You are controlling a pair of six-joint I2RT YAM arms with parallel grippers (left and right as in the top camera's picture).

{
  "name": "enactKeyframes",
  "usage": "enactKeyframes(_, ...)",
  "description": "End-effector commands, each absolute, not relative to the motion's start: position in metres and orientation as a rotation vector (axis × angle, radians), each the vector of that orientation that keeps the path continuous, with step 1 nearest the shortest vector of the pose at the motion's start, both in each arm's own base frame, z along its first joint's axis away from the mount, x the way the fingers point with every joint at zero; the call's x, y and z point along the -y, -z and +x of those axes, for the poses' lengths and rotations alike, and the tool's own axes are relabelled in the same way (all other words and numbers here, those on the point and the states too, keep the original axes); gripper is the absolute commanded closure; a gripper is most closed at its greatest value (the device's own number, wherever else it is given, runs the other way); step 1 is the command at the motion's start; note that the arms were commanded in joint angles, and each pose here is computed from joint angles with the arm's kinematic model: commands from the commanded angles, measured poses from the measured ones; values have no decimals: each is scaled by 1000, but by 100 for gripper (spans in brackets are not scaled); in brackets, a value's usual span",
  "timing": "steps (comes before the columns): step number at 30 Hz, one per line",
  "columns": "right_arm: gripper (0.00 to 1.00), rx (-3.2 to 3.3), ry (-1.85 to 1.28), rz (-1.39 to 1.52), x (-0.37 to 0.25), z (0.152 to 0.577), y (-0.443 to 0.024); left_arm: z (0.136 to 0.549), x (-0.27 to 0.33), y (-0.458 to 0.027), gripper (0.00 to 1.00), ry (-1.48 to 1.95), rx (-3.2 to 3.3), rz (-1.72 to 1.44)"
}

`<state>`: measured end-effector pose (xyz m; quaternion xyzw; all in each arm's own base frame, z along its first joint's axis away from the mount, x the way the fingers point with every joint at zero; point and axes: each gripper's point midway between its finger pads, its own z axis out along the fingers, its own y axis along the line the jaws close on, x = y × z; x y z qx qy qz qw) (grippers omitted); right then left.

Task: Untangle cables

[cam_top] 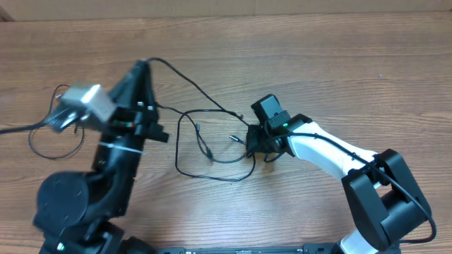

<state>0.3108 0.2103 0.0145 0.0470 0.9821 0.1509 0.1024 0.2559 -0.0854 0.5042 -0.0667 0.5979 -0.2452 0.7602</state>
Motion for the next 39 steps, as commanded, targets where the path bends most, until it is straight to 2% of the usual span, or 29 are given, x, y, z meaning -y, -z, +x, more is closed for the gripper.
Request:
enactKeyframes(1, 96, -2823, -373, 276, -191, 334, -26, 237, 38, -528, 96, 419, -1190, -318)
enactKeyframes(8, 96, -2776, -328, 425, -164, 350, -27, 215, 1, -541, 96, 349, -1091, -461)
enactKeyframes(17, 95, -2764, -321, 456, -155, 355, -27, 213, -1, -539, 96, 299, -1109, -436)
enactKeyframes(26, 92, -2763, -318, 456, -155, 355, -27, 228, 7, -494, 96, 221, -1307, -399)
enactKeyframes(39, 91, -2763, -317, 457, -155, 355, -27, 228, 21, -369, 96, 177, -1810, -388)
